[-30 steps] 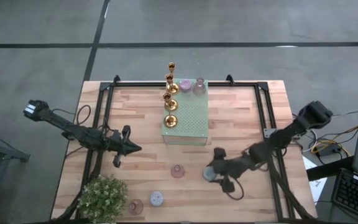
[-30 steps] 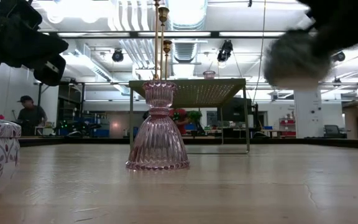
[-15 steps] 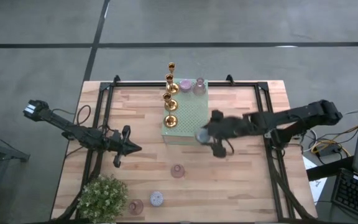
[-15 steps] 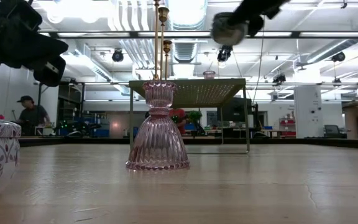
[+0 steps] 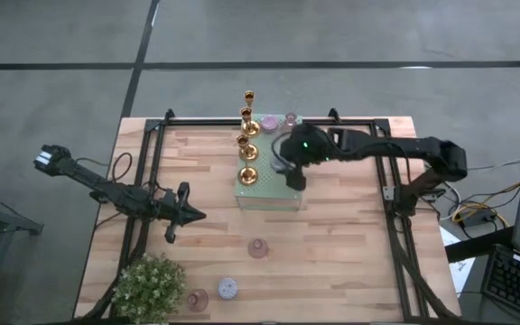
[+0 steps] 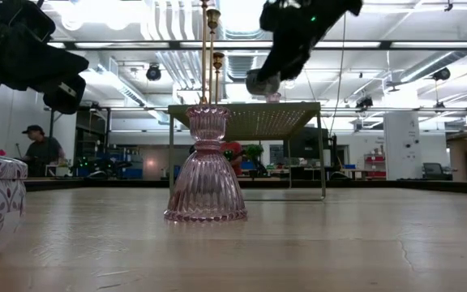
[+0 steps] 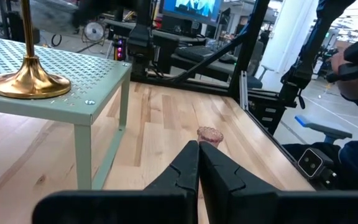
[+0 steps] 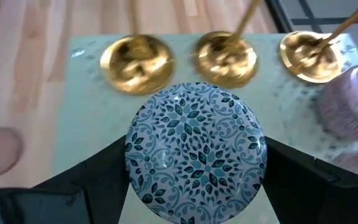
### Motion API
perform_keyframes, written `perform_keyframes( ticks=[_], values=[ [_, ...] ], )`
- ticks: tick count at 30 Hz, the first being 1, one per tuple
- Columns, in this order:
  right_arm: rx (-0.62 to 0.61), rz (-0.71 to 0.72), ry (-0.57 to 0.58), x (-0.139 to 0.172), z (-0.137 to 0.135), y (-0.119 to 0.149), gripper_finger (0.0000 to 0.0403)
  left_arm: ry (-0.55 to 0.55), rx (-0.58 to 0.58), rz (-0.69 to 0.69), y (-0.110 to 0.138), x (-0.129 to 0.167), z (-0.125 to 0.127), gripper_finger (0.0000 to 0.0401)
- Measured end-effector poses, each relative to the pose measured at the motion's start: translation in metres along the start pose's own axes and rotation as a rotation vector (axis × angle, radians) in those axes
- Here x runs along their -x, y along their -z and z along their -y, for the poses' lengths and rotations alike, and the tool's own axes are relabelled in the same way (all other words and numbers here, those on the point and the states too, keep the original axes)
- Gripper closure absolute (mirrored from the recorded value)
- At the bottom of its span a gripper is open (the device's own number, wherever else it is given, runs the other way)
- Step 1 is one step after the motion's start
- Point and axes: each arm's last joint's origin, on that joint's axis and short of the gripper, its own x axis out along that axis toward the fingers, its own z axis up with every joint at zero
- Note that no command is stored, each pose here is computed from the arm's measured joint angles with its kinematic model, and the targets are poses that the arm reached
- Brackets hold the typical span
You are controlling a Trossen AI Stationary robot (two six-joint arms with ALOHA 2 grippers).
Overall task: Pick & Place candle stick holders
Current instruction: Put the patterned light blue green scented candle on the shelf
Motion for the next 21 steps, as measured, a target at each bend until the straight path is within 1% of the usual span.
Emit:
perform_keyframes(
  ticks=[4,12,21],
  values=[
    [-0.01,-0.011,0.012,-0.015,0.015,-0.002,0.0103,-0.001,-0.001,-0.002,0.0,0.0,0.0,0.0387],
    [-0.02,-0.037,0.021,-0.039,0.036,-0.003,0.0103,-0.002,-0.002,-0.007,0.001,0.0,0.0,0.0387],
    [-0.045,0.007,0.047,-0.045,0.057,-0.007,0.0099,-0.002,-0.002,-0.007,0.001,0.0,0.0,0.0387]
  ],
)
